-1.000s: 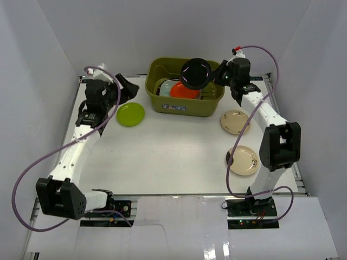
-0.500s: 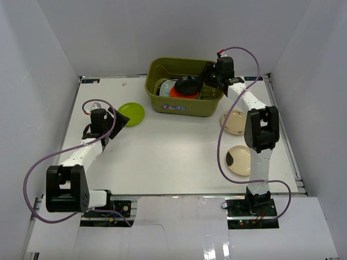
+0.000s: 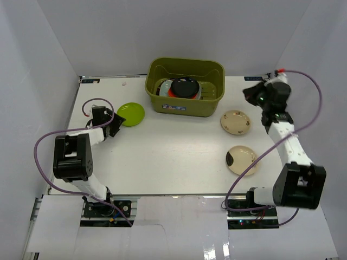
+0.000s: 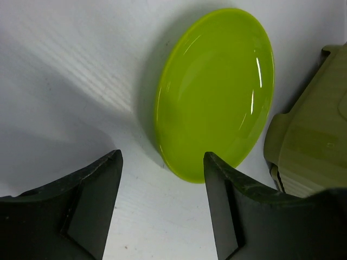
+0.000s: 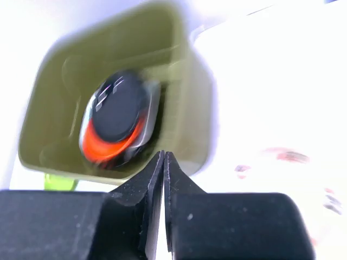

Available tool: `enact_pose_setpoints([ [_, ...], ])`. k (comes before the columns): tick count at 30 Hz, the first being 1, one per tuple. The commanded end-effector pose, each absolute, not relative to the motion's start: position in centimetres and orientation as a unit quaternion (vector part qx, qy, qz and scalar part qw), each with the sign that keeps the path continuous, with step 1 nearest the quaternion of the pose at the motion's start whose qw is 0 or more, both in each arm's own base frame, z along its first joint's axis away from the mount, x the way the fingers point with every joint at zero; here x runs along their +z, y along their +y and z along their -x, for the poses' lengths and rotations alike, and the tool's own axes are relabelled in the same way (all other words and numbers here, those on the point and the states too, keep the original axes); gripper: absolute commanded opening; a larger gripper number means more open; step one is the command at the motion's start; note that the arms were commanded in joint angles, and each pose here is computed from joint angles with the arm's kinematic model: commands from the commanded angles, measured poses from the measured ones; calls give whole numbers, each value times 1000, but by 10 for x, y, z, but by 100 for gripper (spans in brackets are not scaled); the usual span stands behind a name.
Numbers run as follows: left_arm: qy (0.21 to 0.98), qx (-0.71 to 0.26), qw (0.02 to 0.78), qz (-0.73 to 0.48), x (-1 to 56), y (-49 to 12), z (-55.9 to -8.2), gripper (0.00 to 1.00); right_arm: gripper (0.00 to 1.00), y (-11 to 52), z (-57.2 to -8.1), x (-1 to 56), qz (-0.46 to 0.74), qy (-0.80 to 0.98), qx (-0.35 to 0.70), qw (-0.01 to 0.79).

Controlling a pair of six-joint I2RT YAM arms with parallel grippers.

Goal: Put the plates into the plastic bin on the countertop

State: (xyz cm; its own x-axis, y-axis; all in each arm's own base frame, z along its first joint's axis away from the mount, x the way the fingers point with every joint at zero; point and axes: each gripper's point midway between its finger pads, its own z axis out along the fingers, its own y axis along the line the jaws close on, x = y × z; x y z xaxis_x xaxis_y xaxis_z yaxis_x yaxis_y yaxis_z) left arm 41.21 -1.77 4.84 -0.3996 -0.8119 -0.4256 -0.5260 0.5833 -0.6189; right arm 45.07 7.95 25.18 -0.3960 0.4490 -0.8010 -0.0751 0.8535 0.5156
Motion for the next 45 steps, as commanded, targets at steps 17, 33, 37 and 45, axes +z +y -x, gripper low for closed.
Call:
enact_pose_setpoints([
  [17,795,-193,445,364,107,-7,-450,0,66,-41,-385,71,-330,802,260,426],
  [33,678,-371,608,182,379,-104,-425,0,8,-33,-407,54,-374,780,260,429],
  [37,702,-340,601,174,383,-111,-437,0,8,-32,-407,85,-347,779,258,454],
  [45,769,-200,548,261,265,-43,-409,42,8,-30,-409,167,-304,737,277,536],
])
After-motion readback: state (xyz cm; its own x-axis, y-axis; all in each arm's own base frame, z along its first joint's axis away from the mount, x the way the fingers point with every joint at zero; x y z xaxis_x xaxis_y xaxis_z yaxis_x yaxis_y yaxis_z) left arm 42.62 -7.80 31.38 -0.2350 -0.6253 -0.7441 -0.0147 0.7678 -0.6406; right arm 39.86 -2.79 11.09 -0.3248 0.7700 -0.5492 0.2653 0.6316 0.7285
